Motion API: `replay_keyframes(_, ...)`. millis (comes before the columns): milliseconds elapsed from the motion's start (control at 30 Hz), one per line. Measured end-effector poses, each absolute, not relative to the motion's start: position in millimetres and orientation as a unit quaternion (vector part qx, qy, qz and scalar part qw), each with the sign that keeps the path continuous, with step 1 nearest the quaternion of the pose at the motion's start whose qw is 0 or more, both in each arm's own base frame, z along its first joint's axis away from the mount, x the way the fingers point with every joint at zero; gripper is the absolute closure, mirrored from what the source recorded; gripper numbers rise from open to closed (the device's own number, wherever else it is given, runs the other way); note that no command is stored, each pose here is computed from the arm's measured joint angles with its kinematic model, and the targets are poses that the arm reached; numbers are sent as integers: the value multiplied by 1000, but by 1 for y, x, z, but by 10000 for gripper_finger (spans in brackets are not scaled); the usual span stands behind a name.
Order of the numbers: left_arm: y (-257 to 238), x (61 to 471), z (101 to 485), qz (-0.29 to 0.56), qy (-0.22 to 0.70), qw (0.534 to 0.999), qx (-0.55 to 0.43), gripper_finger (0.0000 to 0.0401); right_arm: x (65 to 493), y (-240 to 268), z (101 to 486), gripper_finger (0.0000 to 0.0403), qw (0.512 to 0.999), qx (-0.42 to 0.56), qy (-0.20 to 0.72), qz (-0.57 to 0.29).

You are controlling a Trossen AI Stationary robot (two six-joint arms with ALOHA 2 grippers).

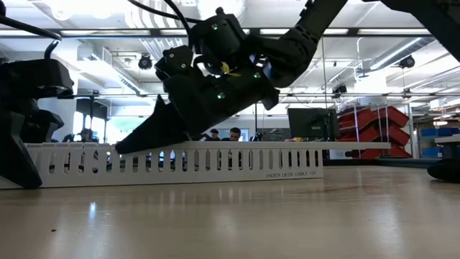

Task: Ziptie cables
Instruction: Close the white cable duct lid

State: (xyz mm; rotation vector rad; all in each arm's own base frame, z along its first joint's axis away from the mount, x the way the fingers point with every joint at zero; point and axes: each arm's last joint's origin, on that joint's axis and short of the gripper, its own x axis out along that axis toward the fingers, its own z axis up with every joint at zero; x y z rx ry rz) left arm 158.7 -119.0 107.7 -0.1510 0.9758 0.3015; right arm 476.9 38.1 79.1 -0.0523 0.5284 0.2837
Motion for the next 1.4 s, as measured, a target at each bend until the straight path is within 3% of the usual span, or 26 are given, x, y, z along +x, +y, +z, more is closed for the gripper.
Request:
replay_keyframes(400,-118,158,108,149,463,871,-67,192,495,44,78,171,952,-19,250,176)
replay_keyframes(1400,-118,160,108,156,446,879,-66,193,493,34,87,180,948,-6,306,84)
